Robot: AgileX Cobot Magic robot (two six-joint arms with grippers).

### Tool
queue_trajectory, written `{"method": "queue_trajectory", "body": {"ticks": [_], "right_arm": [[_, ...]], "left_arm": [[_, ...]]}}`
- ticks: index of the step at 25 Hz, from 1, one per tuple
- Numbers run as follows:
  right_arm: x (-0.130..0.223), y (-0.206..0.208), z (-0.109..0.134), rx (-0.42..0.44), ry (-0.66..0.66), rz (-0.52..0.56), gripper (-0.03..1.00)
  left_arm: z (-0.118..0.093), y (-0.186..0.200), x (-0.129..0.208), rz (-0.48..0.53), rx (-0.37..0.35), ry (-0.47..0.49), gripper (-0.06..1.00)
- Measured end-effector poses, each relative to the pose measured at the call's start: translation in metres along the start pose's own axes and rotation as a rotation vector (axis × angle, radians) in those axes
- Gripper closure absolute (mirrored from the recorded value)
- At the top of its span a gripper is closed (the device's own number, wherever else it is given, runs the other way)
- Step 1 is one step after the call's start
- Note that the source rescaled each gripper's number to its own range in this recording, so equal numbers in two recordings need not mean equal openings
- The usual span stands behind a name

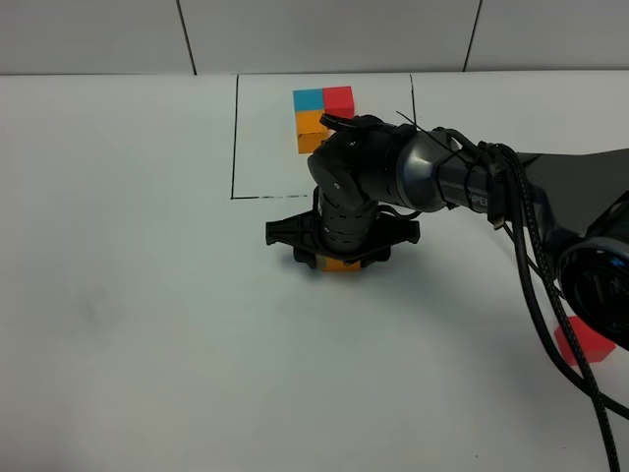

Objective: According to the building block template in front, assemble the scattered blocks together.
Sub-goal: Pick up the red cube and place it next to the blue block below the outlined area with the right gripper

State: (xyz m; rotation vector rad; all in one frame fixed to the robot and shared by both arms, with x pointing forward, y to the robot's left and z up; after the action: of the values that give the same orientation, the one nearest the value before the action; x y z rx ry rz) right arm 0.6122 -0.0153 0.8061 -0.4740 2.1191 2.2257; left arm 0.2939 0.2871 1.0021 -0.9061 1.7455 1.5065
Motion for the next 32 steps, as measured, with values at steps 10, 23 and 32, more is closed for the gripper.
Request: {"method": "queue_trajectory", "body": {"ticks": [10, 23, 32], "right_arm": [[0.005, 0.011, -0.002, 0.007, -0.01, 0.025, 0.09], [0.03, 0.085, -0.049, 0.032, 0.138, -0.023, 0.08], [0.087, 0.112, -0.134, 0.103, 0.109, -0.039, 0.08]], "left_arm": [[0.0, 0.0, 0.0, 0.0, 0.0, 0.0, 0.18], [0.0, 0.0, 0.0, 0.0, 0.0, 0.0, 0.18], [0.0, 0.0, 0.0, 0.0, 0.0, 0.0, 0.18]]}}
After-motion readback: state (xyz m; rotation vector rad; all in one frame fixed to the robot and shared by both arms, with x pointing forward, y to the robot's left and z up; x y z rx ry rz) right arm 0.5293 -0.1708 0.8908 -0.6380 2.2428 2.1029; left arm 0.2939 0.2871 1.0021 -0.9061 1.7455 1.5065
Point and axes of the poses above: a point on each arm's last joint axis where the gripper is mounted, y pointing back along that axis away from the gripper, z along the wrist's bending axis when the last joint is at zero, x = y × z, the point moved 8 cm from there along -y, pointing out along that axis toward the gripper, and after that the axes turned 10 degrees about y, right-handed, at the moved point
